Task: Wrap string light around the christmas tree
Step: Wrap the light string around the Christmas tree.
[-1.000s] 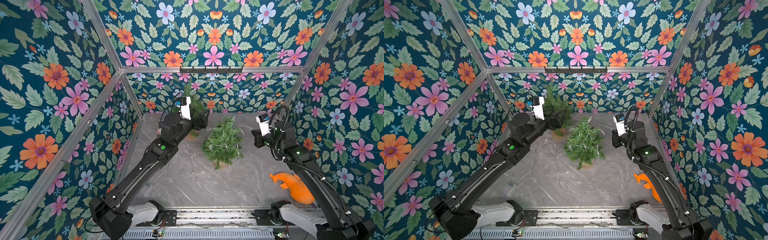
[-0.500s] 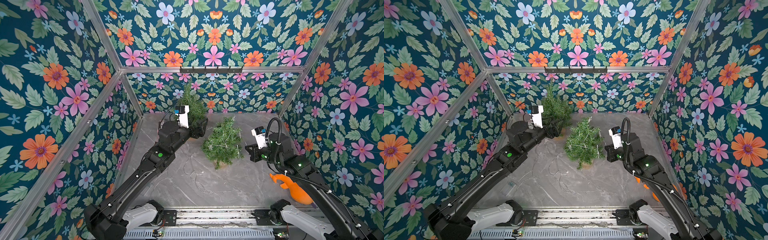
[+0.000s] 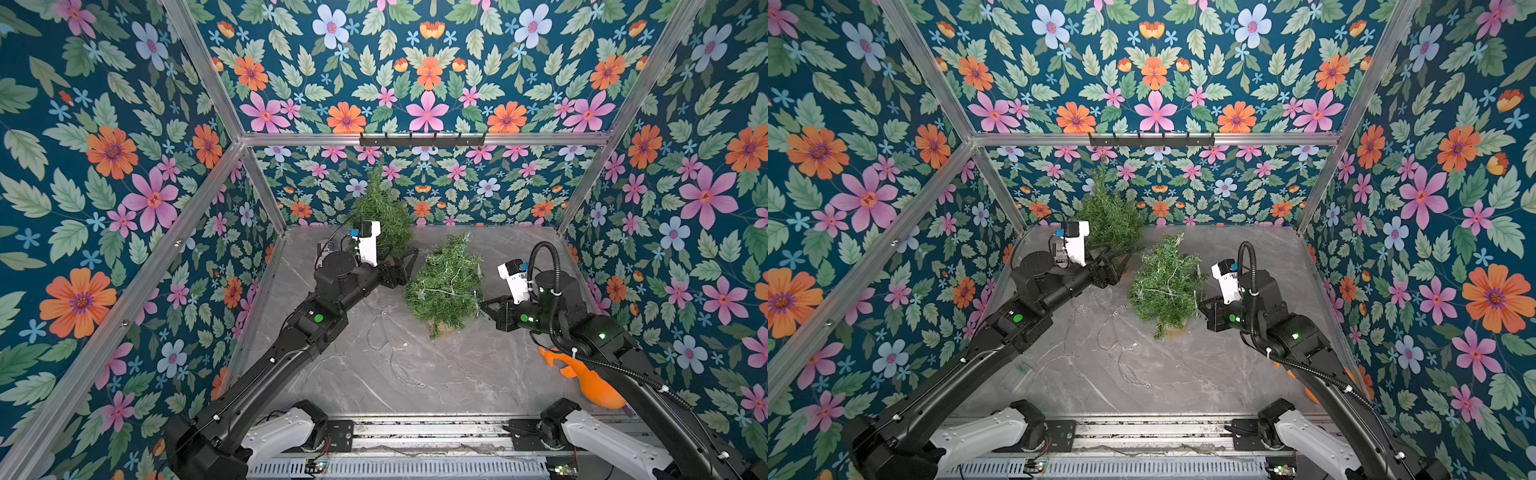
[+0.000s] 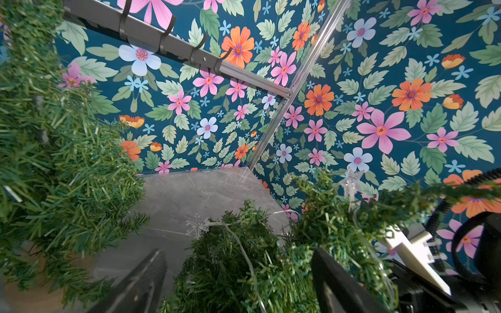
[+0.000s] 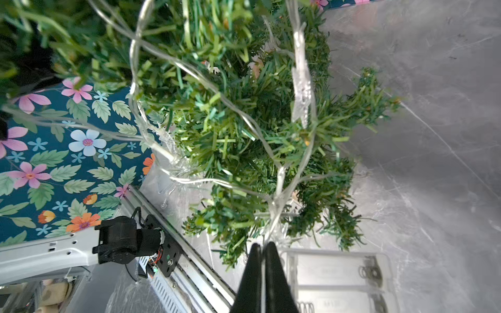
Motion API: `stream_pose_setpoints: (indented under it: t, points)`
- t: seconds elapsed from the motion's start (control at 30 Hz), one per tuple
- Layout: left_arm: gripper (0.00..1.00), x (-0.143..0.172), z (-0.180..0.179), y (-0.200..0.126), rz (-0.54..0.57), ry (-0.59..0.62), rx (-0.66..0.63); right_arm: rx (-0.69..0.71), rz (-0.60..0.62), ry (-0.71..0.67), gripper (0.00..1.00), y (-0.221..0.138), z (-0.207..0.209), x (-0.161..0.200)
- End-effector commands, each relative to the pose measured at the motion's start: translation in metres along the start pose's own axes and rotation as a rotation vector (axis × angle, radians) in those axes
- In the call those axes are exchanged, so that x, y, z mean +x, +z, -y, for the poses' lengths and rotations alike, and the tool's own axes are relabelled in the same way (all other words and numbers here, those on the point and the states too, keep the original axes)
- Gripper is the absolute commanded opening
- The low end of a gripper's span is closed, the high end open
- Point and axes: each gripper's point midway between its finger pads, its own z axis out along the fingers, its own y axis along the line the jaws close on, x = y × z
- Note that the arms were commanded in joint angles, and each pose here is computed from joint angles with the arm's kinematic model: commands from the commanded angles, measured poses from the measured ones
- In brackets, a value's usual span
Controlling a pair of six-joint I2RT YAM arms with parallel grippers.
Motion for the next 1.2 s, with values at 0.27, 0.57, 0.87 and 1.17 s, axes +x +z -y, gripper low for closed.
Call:
stream_pose_setpoints:
  t: [0.27, 0.57, 0.87, 1.17]
  points:
    - [0.85, 0.009, 0.010, 0.002, 0.010, -0.023, 0.077, -0.124, -0.020, 0.107, 0.00, 0.006, -0.026, 0.002]
    - [0.84, 0.022, 0.012, 0.006, -0.002, -0.050, 0.097, -0.141, -0.029, 0.144, 0.00, 0.021, -0.024, 0.011]
    - [0.84, 0.036, 0.011, 0.009, -0.018, -0.062, 0.100, -0.154, 0.007, 0.132, 0.11, 0.036, -0.015, 0.025]
    - [0.84, 0.045, 0.011, 0.012, -0.023, -0.071, 0.100, -0.157, 0.065, 0.097, 0.27, 0.036, -0.009, 0.029]
